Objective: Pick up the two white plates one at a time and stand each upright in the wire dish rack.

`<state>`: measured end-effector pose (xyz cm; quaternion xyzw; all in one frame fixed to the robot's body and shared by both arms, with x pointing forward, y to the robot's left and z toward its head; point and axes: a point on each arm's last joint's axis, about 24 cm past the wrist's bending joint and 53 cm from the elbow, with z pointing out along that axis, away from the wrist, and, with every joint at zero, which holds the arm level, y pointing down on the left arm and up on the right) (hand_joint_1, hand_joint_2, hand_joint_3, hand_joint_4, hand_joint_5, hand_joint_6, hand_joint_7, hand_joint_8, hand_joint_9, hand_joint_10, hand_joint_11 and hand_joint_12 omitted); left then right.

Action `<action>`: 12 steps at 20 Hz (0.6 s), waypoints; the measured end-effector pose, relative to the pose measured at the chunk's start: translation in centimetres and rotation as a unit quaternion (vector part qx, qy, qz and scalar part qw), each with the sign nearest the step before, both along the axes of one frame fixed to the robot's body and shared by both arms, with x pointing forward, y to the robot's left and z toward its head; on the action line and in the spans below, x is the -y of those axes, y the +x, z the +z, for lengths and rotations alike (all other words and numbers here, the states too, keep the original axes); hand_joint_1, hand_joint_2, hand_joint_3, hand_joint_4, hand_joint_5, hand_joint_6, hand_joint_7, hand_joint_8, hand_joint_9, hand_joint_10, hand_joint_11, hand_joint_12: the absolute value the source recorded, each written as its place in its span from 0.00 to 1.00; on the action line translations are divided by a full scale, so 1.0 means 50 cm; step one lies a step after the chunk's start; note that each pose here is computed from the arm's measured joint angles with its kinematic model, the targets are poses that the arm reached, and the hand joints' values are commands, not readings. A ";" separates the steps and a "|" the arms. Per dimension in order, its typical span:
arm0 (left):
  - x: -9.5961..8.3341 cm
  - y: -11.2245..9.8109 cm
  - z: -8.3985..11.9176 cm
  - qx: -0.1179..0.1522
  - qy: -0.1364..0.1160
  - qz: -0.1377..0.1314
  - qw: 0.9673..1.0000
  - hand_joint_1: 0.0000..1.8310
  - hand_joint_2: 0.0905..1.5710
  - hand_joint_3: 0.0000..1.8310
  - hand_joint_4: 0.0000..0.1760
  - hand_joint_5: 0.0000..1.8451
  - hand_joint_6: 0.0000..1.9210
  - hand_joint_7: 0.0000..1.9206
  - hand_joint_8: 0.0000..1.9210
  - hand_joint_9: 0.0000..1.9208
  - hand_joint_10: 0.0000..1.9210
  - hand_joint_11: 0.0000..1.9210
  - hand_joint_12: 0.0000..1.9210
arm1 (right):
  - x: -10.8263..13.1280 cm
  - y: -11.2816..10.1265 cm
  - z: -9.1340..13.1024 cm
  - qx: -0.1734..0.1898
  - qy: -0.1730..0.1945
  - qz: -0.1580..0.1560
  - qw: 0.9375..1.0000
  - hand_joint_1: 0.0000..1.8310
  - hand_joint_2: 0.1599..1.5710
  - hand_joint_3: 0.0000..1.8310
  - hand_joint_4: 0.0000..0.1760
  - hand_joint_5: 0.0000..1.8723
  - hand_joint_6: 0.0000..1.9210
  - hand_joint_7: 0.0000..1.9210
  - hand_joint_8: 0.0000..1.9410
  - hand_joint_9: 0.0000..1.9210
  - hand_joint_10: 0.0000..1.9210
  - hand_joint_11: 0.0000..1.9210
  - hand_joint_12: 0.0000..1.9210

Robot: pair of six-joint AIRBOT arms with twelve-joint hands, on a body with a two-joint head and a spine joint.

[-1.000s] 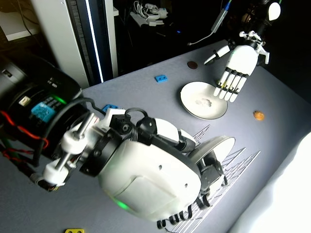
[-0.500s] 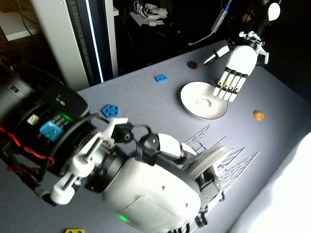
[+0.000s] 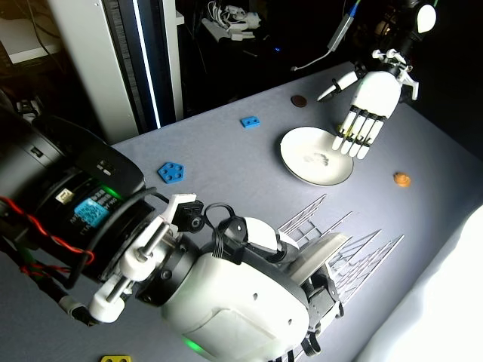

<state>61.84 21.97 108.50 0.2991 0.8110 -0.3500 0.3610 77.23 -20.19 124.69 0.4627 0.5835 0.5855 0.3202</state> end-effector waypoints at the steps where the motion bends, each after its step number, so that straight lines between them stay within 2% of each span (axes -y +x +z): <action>1: 0.000 0.000 0.000 0.000 0.000 0.000 1.000 0.00 0.63 0.00 0.00 0.00 0.00 0.00 0.00 0.00 0.00 0.00 0.00 | -0.002 0.001 0.000 0.000 0.000 0.001 1.000 0.75 0.67 0.00 0.00 0.50 0.56 0.52 0.49 0.47 0.58 0.39 0.58; 9: 0.001 0.000 0.000 -0.001 -0.001 0.000 1.000 0.00 0.64 0.00 0.00 0.00 0.00 0.00 0.00 0.00 0.00 0.00 0.00 | -0.012 0.003 -0.029 -0.010 -0.009 0.004 1.000 0.75 0.67 0.00 0.00 0.51 0.54 0.53 0.48 0.48 0.56 0.39 0.58; 12: 0.001 0.000 0.000 -0.001 -0.001 0.000 1.000 0.00 0.64 0.00 0.00 0.00 0.00 0.00 0.00 0.00 0.00 0.00 0.00 | -0.008 0.003 -0.038 -0.012 -0.012 0.002 1.000 0.75 0.68 0.00 0.00 0.49 0.58 0.50 0.51 0.46 0.59 0.38 0.58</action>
